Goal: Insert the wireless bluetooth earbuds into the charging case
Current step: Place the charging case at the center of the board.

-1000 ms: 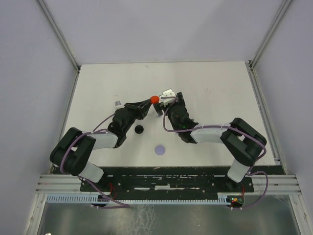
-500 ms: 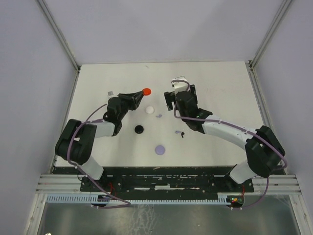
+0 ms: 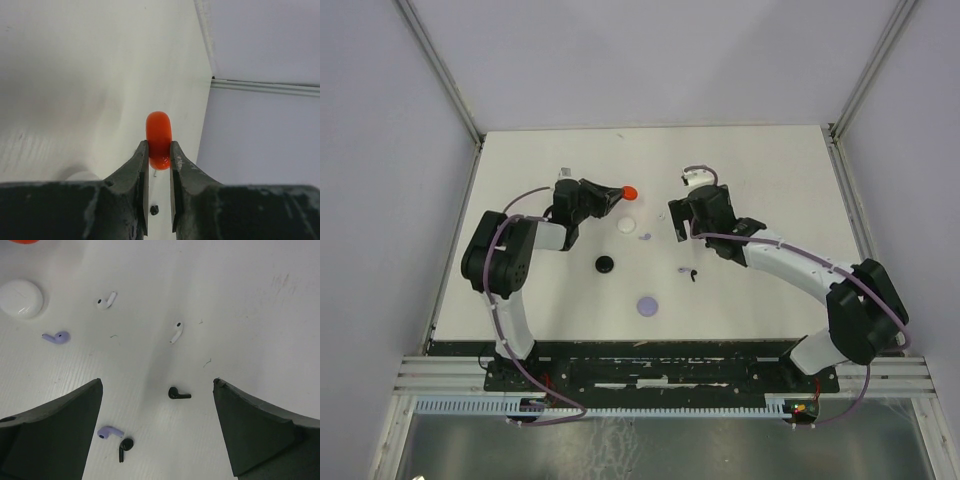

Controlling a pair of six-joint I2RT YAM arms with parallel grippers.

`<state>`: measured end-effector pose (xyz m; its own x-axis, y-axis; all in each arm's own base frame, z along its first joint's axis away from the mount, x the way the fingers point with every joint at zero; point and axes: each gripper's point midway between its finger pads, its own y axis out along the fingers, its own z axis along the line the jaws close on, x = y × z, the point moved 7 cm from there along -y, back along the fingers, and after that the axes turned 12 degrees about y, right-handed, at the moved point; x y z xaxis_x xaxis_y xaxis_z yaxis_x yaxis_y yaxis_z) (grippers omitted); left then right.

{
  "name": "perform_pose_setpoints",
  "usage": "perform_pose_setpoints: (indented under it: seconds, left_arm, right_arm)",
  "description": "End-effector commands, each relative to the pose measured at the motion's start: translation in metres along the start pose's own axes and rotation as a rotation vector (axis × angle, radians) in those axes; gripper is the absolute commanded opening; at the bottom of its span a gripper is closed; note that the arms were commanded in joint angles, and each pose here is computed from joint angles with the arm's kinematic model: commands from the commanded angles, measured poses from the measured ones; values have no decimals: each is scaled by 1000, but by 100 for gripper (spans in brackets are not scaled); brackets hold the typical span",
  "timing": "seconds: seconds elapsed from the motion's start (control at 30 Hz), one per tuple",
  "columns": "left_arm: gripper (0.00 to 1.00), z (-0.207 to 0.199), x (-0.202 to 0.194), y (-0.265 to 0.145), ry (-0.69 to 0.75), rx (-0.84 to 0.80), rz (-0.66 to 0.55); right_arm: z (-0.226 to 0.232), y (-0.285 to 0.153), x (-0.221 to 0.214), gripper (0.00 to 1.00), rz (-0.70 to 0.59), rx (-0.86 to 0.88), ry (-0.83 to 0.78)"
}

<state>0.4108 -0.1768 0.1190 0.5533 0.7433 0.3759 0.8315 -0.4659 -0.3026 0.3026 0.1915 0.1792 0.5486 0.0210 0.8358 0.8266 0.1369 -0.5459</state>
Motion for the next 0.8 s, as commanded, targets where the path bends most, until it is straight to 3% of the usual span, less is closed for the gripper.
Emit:
perform_pose_setpoints:
  seconds: [0.0,0.27,0.37,0.5,0.77]
  left_arm:
    - [3,-2,12,11,160,-12,-17]
    - [4,14,17,21,181,21,9]
    - [9,20,17,22,181,26,22]
    - [20,26,17,23,189,43,35]
    - [54,35,18,19,192,82,56]
  right_arm:
    - [14,3,5,100,31,88,23]
    - [34,6,4,97,96,240,-9]
    - [43,8,0,95,127,297,-9]
    - [56,8,-4,93,157,347,-16]
    - [89,8,-14,93,196,392,-70]
